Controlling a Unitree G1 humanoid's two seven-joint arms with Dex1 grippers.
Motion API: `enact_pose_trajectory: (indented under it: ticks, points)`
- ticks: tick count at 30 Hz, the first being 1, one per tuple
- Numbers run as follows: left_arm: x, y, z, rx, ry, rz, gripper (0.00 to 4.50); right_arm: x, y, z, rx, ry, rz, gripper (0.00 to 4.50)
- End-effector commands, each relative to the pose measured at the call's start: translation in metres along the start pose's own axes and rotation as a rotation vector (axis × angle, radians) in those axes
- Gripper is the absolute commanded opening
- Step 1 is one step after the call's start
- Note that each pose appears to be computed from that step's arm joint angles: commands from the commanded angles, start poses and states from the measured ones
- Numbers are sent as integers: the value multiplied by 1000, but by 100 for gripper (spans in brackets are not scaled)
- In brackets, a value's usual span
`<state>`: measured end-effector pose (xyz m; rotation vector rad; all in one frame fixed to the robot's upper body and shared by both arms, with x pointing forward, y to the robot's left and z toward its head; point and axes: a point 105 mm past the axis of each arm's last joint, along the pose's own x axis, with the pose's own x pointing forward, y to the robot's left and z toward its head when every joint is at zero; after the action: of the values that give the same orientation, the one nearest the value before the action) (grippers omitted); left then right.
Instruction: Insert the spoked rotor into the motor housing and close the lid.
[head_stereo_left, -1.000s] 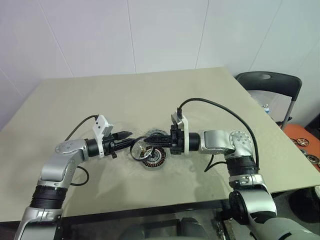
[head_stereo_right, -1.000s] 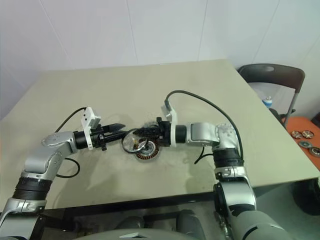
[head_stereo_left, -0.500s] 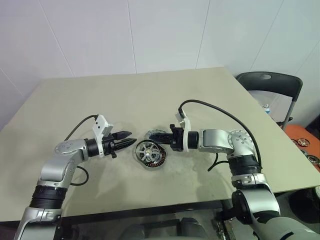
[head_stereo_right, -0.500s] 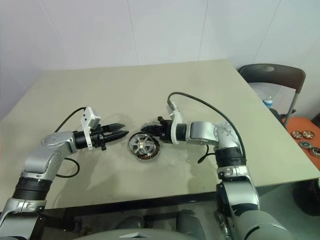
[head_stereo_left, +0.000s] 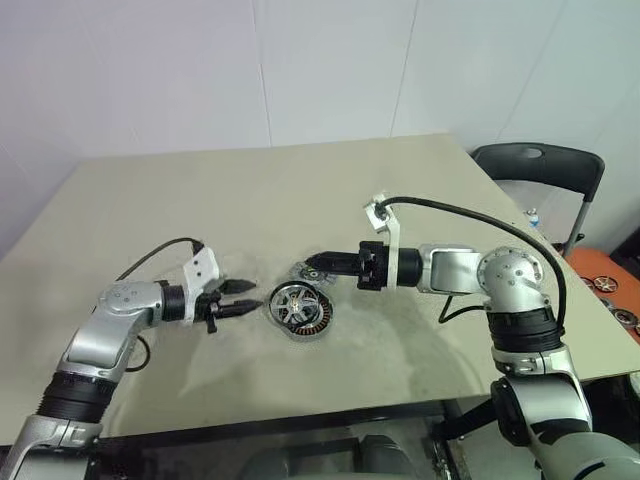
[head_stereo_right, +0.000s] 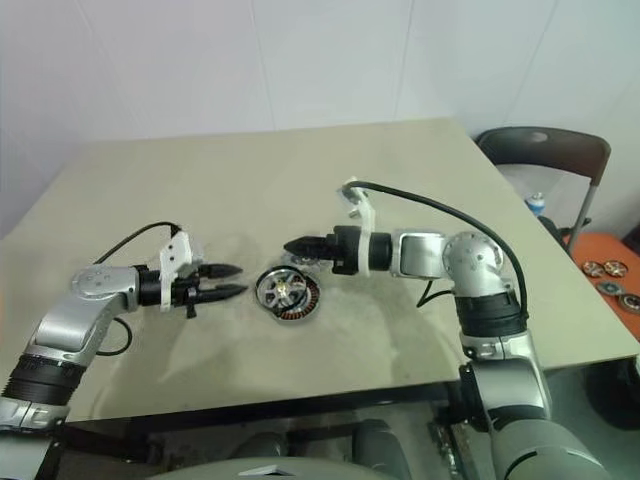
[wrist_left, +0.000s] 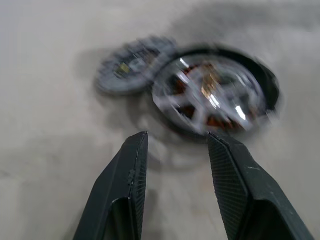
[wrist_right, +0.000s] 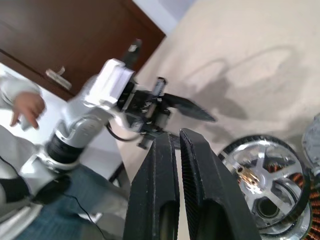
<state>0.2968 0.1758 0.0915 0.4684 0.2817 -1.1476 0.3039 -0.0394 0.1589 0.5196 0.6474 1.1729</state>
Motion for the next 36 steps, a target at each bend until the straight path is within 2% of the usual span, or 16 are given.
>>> enact_pose_trajectory:
  ticks: [1, 5, 8, 10, 13, 22, 26, 27, 29, 33, 35, 36]
  points:
    - [-9, 8, 5, 364, 116, -54, 199, 4, -4, 7, -9, -38, -12, 31]
    - [-13, 14, 1, 677, 200, -99, 199, 6, -12, 7, 13, -52, -38, 31]
    - [-2, 17, 19, 854, 87, -24, 199, 6, -18, 3, 30, -55, -62, 31]
    - [5, 12, 20, 848, 19, -2, 199, 7, -22, 0, 43, -56, -76, 31]
    - [10, 12, 24, 753, -73, 84, 199, 7, -24, -5, 58, -55, -87, 31]
    - [4, 5, 11, 765, -63, 112, 199, 8, -28, -6, 69, -48, -109, 31]
    - [-2, 7, 6, 648, -69, 149, 199, 10, -30, -6, 70, -40, -116, 31]
    - [-4, 11, 9, 600, -92, 182, 216, 10, -31, -6, 71, -35, -117, 30]
    - [-9, 15, 14, 425, -149, 219, 257, 12, -32, -8, 73, -25, -121, 29]
    - [-15, 13, 18, 83, -215, 224, 383, 13, -30, -9, 74, -16, -108, 29]
    - [-19, 6, 26, -168, -285, 172, 449, 11, -18, -10, 26, 9, -57, 29]
    - [-20, 0, 30, -255, -306, 136, 449, 10, -12, -11, -10, 28, -29, 29]
